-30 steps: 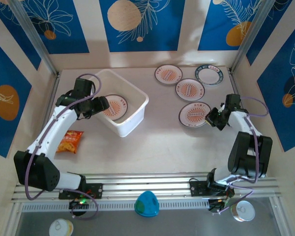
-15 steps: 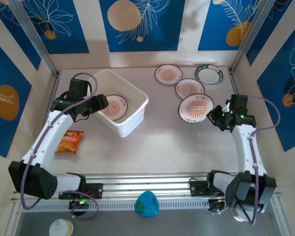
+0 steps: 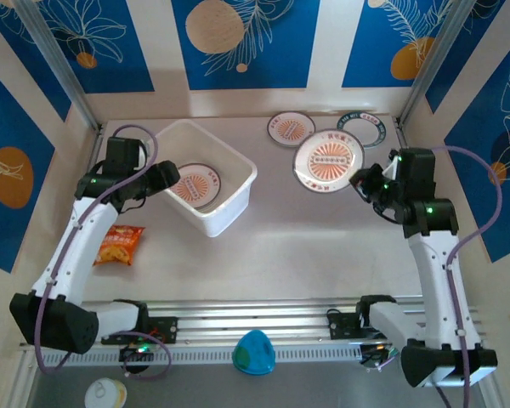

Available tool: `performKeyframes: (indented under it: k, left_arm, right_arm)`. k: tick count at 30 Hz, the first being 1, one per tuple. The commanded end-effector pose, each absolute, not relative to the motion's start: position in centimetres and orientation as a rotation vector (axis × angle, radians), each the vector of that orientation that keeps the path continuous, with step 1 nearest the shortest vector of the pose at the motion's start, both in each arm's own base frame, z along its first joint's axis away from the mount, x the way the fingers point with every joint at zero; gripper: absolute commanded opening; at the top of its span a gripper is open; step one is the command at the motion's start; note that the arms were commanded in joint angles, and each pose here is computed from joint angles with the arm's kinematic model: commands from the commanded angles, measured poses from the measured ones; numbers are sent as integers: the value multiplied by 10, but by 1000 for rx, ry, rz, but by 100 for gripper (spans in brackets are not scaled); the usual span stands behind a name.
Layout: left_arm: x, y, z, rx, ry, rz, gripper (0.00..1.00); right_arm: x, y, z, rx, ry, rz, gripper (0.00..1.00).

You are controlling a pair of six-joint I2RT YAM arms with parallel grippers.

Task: Place the plates into the plastic bin on the countertop

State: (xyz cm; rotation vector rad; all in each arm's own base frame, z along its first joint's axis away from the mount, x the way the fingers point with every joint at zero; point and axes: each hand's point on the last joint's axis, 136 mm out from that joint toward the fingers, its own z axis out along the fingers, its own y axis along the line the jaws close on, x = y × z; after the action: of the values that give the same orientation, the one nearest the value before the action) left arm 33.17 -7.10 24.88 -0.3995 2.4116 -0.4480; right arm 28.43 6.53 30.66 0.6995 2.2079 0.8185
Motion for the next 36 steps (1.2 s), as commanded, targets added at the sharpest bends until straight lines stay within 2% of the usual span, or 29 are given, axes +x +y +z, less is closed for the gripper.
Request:
performKeyframes:
  k: [1, 7, 10, 14, 20, 25, 36]
  left_arm:
    - [330, -67, 247, -405, 2430, -475, 73]
    - [337, -58, 247, -446, 2422, -469, 73]
    - [345, -52, 248, -468, 2417, -465, 73]
    - [362, -45, 247, -479, 2399, -456, 73]
    - [380, -35, 251, -480, 2383, -423, 73]
    - [384, -27, 249, -470, 2382, -396, 73]
    - [384, -20, 233, -478, 2404, -390, 73]
  right_arm:
    - [309, 90, 347, 617, 2140, 893, 0]
    - [353, 169, 379, 385, 2163, 969, 0]
    - [378, 216, 378, 287, 2202, 997, 0]
    - [409, 277, 359, 188, 2296, 1033, 0]
    - [429, 348, 319, 62, 2443, 1025, 0]
    - [430, 381, 282, 58, 2537, 1063, 0]
    - [407, 399, 223, 97, 2714, 980, 0]
